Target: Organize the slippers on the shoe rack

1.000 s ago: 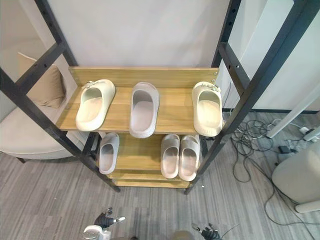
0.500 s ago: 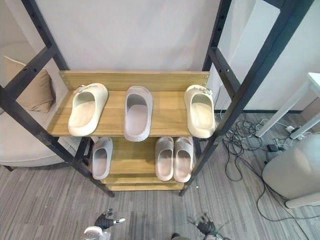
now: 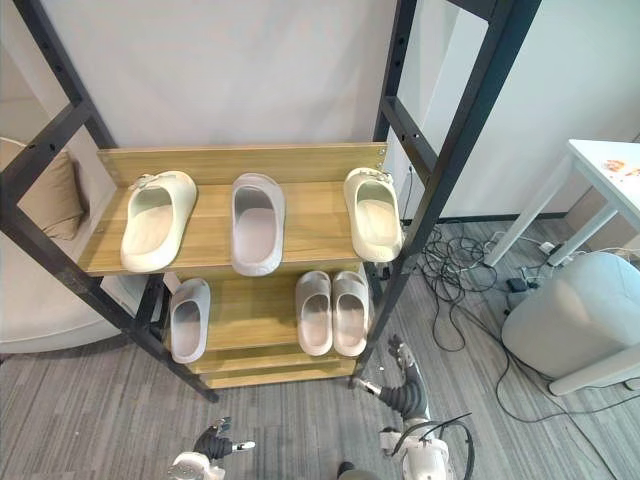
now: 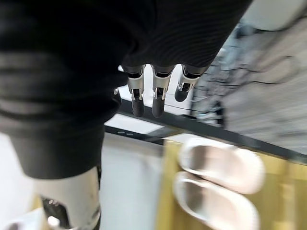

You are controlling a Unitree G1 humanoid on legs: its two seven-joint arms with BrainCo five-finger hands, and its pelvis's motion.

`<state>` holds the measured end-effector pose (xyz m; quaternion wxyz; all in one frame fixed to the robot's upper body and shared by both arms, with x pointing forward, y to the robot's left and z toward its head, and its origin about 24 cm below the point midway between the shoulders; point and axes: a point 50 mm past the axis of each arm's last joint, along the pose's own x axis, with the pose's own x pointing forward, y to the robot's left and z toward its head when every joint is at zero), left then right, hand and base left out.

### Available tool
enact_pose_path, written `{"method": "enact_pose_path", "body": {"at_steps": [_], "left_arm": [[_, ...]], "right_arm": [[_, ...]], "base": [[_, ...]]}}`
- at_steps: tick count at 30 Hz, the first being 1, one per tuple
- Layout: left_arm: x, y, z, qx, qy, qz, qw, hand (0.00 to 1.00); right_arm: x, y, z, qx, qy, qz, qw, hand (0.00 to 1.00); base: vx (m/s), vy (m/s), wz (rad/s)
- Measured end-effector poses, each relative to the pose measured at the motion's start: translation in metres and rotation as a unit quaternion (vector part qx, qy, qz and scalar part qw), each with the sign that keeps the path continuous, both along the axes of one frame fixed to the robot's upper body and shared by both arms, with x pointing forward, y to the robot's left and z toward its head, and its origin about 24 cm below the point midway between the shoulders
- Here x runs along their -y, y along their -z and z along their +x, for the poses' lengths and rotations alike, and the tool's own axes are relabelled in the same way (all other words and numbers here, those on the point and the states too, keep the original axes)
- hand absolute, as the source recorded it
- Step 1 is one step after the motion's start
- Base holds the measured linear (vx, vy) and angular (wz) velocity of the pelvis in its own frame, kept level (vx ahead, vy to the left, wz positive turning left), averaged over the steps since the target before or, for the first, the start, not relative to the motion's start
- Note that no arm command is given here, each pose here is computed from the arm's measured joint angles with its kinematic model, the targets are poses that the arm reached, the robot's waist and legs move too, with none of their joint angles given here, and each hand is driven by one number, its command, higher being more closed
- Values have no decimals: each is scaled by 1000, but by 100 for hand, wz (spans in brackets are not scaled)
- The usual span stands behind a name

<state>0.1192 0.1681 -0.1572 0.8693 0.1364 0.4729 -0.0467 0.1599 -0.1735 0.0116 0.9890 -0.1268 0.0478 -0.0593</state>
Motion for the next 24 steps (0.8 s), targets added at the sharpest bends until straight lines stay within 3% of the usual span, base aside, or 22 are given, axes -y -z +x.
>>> {"method": "enact_pose_path", "body": {"at_steps": [7, 15, 24], "left_arm": [[2, 0, 0, -2, 15, 0, 1000, 0], [3, 0, 0, -1, 19, -4, 1000, 0], [-4, -2, 2, 4, 19, 1, 1000, 0]], "right_arm": [[-14, -41, 19, 102, -39, -20, 994, 0], [-41, -91, 57, 235, -110, -26, 965, 0], [-49, -128, 87, 316, -116, -41, 941, 0]], "base": [[7, -24, 10], [-24, -20, 12], [3, -14, 19]]}}
